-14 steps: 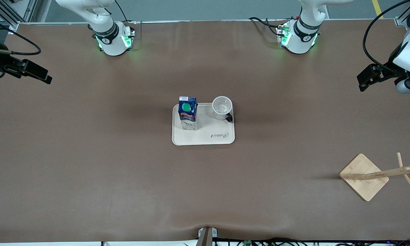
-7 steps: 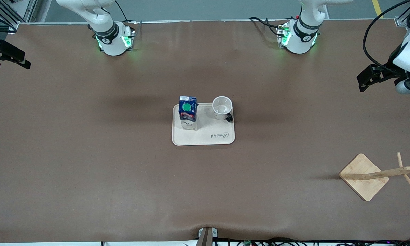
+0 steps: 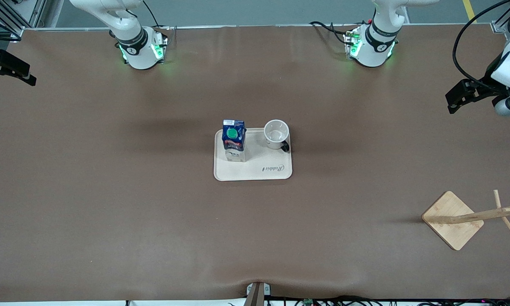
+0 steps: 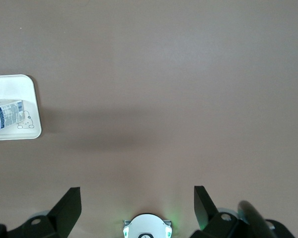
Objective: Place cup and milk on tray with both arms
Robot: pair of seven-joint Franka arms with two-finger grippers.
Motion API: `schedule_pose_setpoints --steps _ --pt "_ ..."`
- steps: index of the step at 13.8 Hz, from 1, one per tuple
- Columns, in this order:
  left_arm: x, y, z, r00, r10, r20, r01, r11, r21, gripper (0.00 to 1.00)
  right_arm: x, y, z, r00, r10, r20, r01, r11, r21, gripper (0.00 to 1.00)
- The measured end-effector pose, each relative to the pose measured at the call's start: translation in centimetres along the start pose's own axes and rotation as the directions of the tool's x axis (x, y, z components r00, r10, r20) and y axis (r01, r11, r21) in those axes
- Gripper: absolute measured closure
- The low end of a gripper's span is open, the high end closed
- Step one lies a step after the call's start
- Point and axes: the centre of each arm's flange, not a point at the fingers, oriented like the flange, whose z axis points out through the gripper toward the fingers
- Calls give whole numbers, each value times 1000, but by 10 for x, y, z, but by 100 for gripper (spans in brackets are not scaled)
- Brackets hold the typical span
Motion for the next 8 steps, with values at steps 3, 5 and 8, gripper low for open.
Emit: schedule_pose_setpoints --steps 3,5,8 --pt "0 0 0 1000 -1 0 1 1000 0 0 0 0 1 1000 0 -1 0 1000 0 0" --pt "0 0 0 1000 0 1 0 1000 0 0 1 0 0 1000 -1 -5 1 1000 -1 0" --pt "-1 0 0 1000 0 5 0 1000 1 0 1 -1 0 1000 -3 -6 3 1000 -1 0"
